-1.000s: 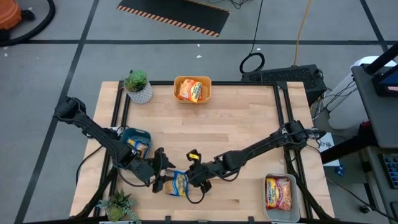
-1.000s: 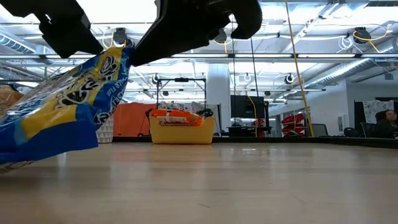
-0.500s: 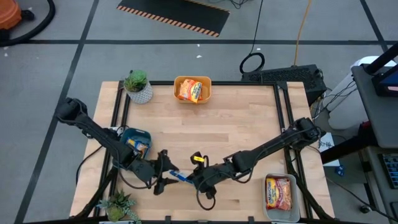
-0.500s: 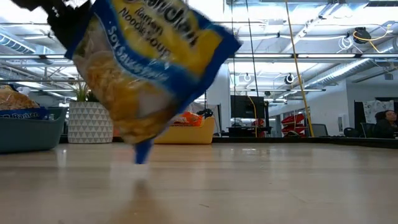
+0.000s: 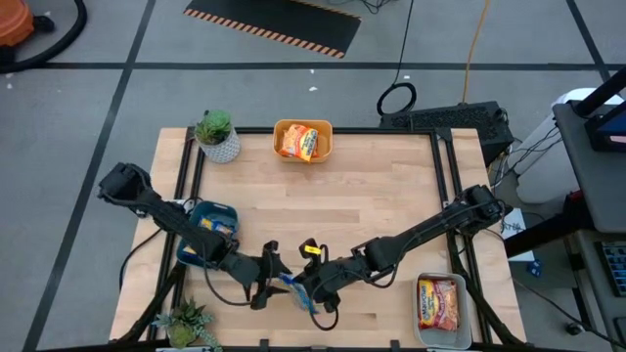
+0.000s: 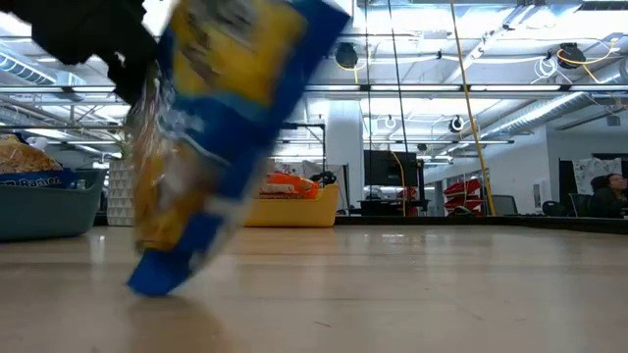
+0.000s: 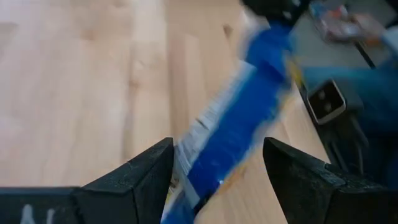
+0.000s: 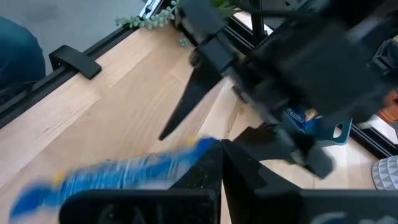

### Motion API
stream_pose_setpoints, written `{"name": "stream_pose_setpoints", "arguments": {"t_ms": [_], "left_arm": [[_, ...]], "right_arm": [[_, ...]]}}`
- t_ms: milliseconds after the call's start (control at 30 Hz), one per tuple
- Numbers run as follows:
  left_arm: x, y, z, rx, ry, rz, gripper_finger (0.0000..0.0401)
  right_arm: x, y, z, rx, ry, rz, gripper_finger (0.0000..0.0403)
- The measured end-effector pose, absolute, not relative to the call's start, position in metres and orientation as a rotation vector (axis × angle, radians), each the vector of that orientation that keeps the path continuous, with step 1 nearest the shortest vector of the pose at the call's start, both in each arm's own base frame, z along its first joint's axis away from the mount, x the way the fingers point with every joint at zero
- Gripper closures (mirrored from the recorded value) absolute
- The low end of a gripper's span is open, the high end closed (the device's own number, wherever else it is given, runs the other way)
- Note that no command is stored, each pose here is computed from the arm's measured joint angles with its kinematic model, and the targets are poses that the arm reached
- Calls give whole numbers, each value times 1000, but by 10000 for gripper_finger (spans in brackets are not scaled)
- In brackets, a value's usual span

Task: Sort Maruchan noodles
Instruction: Put the blue noodle pack into the blue bin

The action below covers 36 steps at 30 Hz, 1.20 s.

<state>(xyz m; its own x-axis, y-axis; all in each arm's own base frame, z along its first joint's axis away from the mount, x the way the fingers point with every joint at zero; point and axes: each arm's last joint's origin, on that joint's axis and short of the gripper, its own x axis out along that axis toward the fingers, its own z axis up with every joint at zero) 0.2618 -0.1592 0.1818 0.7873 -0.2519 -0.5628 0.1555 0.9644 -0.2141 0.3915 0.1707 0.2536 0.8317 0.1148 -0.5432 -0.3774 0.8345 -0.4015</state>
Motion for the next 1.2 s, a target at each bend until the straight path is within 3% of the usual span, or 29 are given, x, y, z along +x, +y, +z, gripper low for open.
{"name": "stream_pose_setpoints", "arguments": {"t_ms": [300,700,867,1200], "left_arm": [[268,-162,173,-100,621,-291,149],[270,-143,164,-221,738,-138,149],[268,-142,161,-215,778,-116,149],[270,-136,160,-194,781,-114,149]], "right_arm": [[391,169,252,-536,546,277,403],[381,166,239,-354,740,223,399],[376,167,229,-223,846,260,356],[360,162,186,-120,945,328,225]]}}
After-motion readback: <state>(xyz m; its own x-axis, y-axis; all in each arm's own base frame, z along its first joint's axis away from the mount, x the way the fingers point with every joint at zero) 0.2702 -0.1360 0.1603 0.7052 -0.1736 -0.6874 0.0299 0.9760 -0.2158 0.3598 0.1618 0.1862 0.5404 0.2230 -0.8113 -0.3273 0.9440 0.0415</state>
